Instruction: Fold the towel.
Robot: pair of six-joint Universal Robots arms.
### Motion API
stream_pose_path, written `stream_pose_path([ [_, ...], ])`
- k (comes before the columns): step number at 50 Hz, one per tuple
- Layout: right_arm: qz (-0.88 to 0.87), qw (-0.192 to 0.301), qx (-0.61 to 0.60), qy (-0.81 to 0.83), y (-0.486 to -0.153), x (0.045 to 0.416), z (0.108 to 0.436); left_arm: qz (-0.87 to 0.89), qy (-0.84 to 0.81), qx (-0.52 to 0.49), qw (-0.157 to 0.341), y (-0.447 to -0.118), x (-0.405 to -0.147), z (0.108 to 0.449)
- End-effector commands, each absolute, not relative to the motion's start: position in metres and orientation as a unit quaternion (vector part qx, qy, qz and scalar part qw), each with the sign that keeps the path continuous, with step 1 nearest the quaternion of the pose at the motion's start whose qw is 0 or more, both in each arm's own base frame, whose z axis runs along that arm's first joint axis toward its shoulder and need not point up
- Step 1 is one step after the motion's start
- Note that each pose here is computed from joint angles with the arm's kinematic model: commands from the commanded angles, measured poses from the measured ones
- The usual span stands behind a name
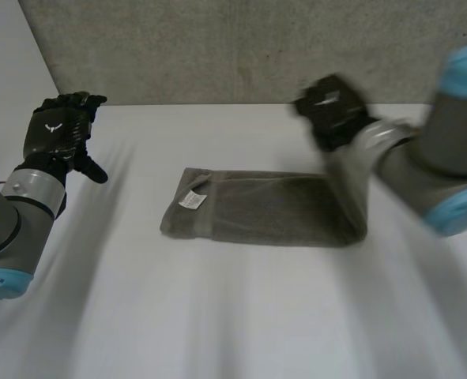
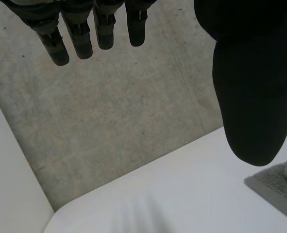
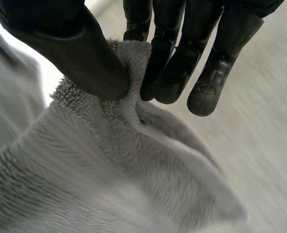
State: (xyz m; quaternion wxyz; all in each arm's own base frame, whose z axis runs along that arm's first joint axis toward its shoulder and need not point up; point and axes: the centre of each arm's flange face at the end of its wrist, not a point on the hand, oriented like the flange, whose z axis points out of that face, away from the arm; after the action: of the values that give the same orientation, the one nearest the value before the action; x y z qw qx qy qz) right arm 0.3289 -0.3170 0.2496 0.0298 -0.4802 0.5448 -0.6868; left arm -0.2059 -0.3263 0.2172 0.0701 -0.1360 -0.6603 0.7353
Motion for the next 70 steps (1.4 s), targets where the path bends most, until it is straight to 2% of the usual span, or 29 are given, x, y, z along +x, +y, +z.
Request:
stream_pose_path([
  [1, -0.666, 0.129, -0.561, 0.473, -0.236, 0.428, 0.184, 0.734, -0.659, -0.144, 0.079, -0.322, -0.214, 0.216],
  [5, -0.66, 0.154, -0.584, 0.448, -0.206, 0.453, 0.15, 0.731, -0.66, -0.15, 0.084, -0.319, -0.22, 0.213],
  [9, -0.665, 0.148, -0.582, 0.443, -0.202, 0.458, 0.142, 0.732, -0.659, -0.153, 0.087, -0.319, -0.223, 0.212],
  [15, -0.675, 0.112, -0.56, 0.467, -0.213, 0.449, 0.148, 0.725, -0.662, -0.164, 0.098, -0.32, -0.236, 0.203],
  [17, -0.69, 0.091, -0.537, 0.477, -0.214, 0.438, 0.174, 0.724, -0.661, -0.169, 0.103, -0.318, -0.241, 0.202],
  [18, -0.69, 0.091, -0.537, 0.477, -0.214, 0.438, 0.175, 0.723, -0.66, -0.173, 0.109, -0.316, -0.246, 0.201],
  [20, -0.705, 0.068, -0.5, 0.499, -0.227, 0.411, 0.205, 0.723, -0.658, -0.177, 0.114, -0.315, -0.252, 0.201],
  [23, -0.705, 0.055, -0.478, 0.521, -0.239, 0.391, 0.213, 0.719, -0.657, -0.188, 0.126, -0.307, -0.263, 0.198],
  [25, -0.687, 0.052, -0.445, 0.572, -0.254, 0.357, 0.209, 0.717, -0.656, -0.194, 0.133, -0.303, -0.268, 0.196],
  [26, -0.687, 0.052, -0.445, 0.572, -0.254, 0.357, 0.209, 0.714, -0.656, -0.2, 0.139, -0.3, -0.274, 0.194],
  [28, -0.658, 0.06, -0.414, 0.626, -0.26, 0.331, 0.194, 0.709, -0.658, -0.208, 0.145, -0.295, -0.28, 0.189],
  [31, -0.64, 0.061, -0.399, 0.654, -0.265, 0.318, 0.183, 0.695, -0.666, -0.223, 0.153, -0.287, -0.292, 0.176],
  [33, -0.607, 0.061, -0.377, 0.697, -0.272, 0.294, 0.163, 0.688, -0.671, -0.229, 0.156, -0.284, -0.297, 0.168],
  [35, -0.594, 0.064, -0.374, 0.71, -0.273, 0.286, 0.154, 0.674, -0.684, -0.233, 0.153, -0.281, -0.302, 0.152],
  [40, -0.568, 0.083, -0.382, 0.724, -0.272, 0.276, 0.133, 0.666, -0.698, -0.225, 0.138, -0.283, -0.3, 0.14],
  [44, -0.567, 0.081, -0.374, 0.729, -0.285, 0.271, 0.117, 0.666, -0.7, -0.221, 0.133, -0.284, -0.299, 0.139],
  [56, -0.582, 0.07, -0.359, 0.726, -0.301, 0.267, 0.121, 0.685, -0.684, -0.21, 0.137, -0.278, -0.294, 0.164],
  [64, -0.606, 0.056, -0.349, 0.713, -0.306, 0.268, 0.142, 0.697, -0.673, -0.205, 0.139, -0.274, -0.29, 0.179],
  [70, -0.655, 0.066, -0.356, 0.664, -0.316, 0.285, 0.181, 0.719, -0.653, -0.195, 0.139, -0.274, -0.286, 0.203],
])
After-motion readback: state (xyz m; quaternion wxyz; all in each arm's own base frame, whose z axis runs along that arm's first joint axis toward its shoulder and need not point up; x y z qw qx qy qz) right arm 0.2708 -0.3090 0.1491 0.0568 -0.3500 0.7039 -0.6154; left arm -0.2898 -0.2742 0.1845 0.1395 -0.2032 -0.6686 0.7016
